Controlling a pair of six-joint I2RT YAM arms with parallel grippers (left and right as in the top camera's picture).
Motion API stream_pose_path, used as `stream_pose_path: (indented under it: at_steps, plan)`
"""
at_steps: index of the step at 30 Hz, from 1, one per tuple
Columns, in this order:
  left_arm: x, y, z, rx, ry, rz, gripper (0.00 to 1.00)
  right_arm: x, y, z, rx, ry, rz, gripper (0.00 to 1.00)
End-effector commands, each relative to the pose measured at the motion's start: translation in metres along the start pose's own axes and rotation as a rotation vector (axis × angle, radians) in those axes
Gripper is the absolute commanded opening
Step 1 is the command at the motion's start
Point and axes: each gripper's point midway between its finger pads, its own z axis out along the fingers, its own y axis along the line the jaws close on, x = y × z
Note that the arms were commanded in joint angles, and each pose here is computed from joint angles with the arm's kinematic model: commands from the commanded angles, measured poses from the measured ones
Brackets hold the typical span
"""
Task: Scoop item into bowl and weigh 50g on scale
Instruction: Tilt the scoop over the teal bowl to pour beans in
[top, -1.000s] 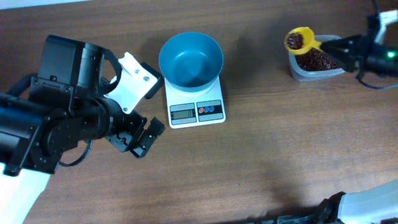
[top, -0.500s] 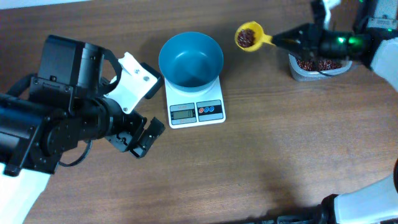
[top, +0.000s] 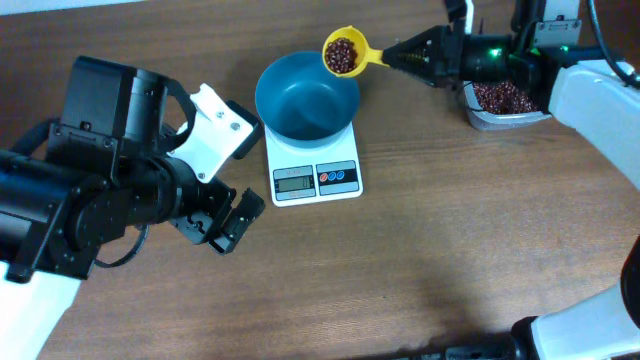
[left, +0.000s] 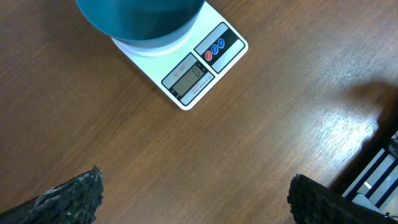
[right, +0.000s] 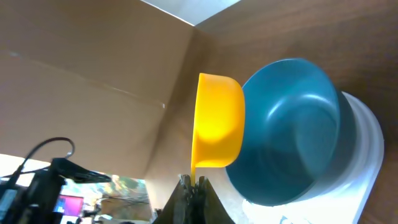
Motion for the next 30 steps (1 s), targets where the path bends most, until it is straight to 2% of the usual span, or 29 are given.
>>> stream_pose_path:
  at_steps: [1,7,13,23,30]
  plan:
    - [-0.007,-0.003,-0.009,0.003,-0.037,0.027,0.99,0.0,-0.005,0.009,0.043,-0.003,-0.12,0.04]
    - [-0.007,-0.003,-0.009,0.003,-0.037,0.027,0.99,0.0,-0.006,0.011,0.057,0.003,-0.332,0.04]
    - [-0.007,-0.003,-0.009,0.003,-0.037,0.027,0.99,0.0,-0.006,0.011,0.059,0.003,-0.379,0.04]
    - [-0.007,-0.003,-0.009,0.003,-0.037,0.027,0.99,0.017,0.007,0.033,0.006,0.064,-0.765,0.04]
    - [-0.007,-0.003,-0.009,0.003,-0.037,0.027,0.99,0.019,0.006,0.036,0.002,0.071,-0.793,0.04]
